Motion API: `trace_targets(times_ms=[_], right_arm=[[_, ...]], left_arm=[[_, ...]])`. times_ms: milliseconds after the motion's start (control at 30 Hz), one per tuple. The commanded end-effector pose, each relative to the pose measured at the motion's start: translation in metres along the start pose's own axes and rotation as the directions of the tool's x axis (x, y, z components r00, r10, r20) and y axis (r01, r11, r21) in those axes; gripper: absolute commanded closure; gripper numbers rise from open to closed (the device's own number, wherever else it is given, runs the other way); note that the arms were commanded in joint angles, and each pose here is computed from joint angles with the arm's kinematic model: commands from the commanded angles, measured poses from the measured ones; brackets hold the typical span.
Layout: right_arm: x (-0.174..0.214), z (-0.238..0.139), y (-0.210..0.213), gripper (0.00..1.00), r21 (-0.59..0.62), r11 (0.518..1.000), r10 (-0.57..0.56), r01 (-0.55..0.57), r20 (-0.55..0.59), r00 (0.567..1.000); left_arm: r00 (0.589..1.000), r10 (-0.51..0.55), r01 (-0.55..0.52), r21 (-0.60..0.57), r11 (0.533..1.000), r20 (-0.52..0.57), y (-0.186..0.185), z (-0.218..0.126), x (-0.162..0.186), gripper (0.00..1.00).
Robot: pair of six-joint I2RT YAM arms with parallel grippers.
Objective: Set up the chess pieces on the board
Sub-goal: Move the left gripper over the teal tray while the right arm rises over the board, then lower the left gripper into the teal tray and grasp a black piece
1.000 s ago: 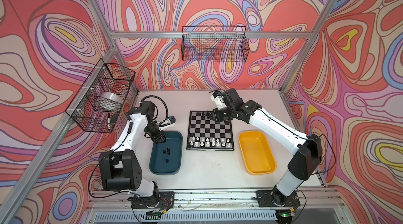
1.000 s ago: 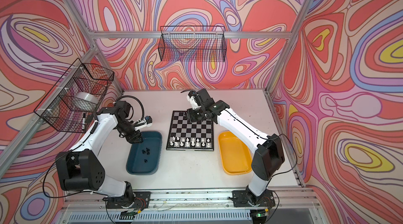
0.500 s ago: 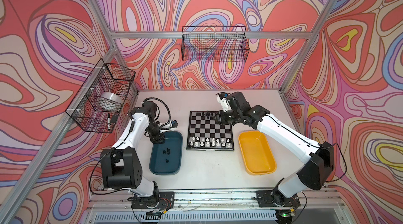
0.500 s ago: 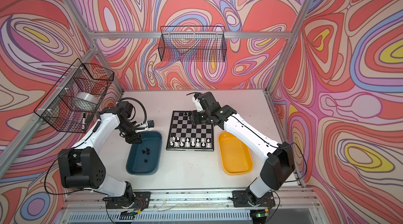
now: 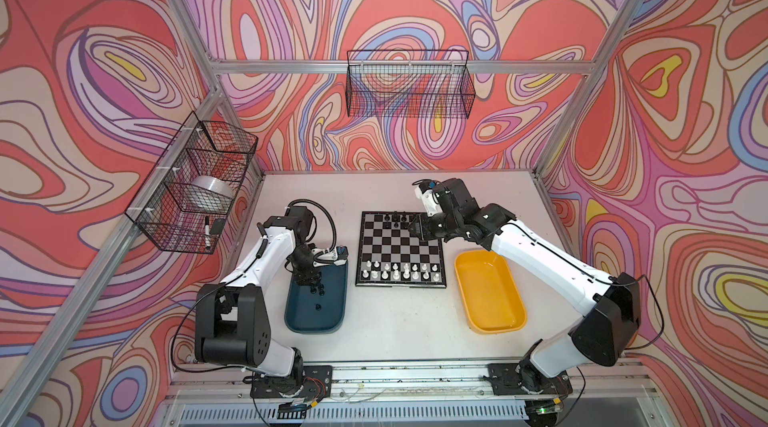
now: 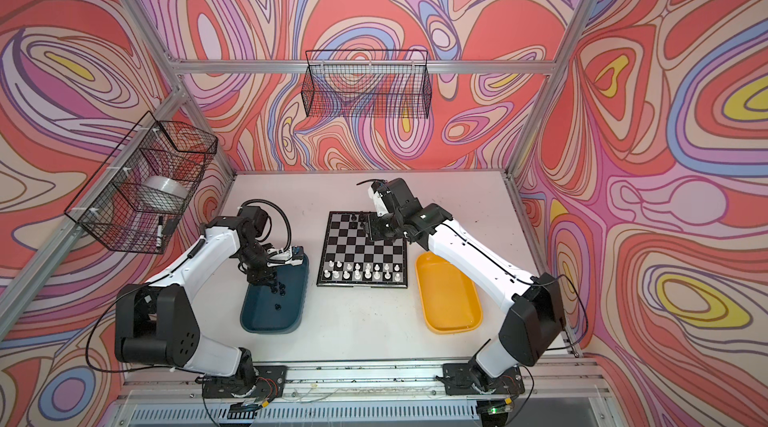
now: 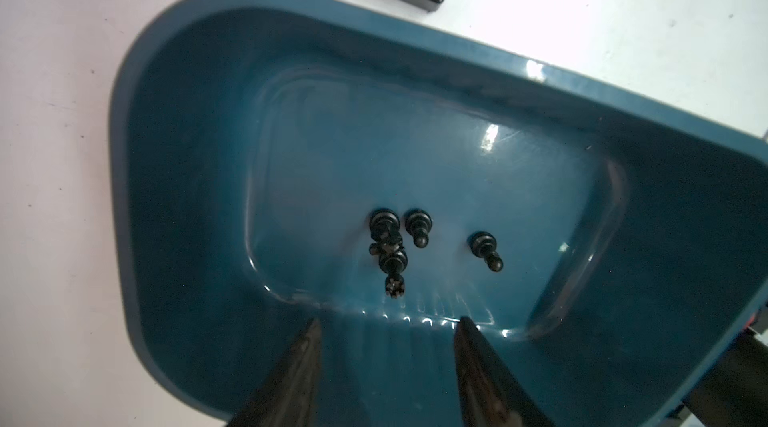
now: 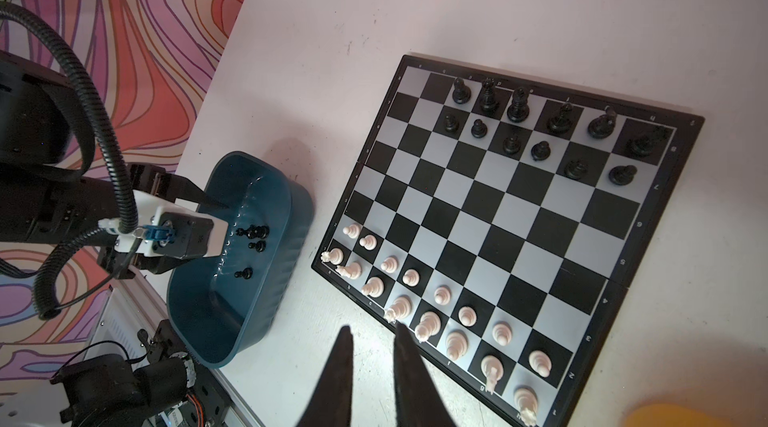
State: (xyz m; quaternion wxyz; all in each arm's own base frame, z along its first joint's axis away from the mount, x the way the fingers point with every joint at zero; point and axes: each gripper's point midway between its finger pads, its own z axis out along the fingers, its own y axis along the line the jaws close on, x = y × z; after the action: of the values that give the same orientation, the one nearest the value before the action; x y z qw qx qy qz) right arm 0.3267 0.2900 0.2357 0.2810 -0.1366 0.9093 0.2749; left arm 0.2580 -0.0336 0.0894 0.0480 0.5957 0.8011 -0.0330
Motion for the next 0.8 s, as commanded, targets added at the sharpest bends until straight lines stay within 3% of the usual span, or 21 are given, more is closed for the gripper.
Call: trace_targets(times_ms=[0,300,767], right_arm=[[-0.004,-0.013,0.004,0.82,-0.004,1.0,-0.008,0.009,0.042,0.999],[-0.006,-0.014,0.006,0.82,-0.006,1.0,-0.015,0.015,0.053,0.999],[-0.007,-0.011,0.02,0.82,-0.04,0.998,-0.038,0.039,0.032,0.999]], left_arm=[[1.0,-0.021,0.021,-0.012,1.0,-0.006,0.002,-0.005,0.0,0.48],[0.989,-0.146,0.147,0.011,0.989,-0.024,-0.01,0.01,0.012,0.48],[0.981,-0.191,0.192,0.022,0.981,-0.025,-0.011,0.027,0.027,0.49]])
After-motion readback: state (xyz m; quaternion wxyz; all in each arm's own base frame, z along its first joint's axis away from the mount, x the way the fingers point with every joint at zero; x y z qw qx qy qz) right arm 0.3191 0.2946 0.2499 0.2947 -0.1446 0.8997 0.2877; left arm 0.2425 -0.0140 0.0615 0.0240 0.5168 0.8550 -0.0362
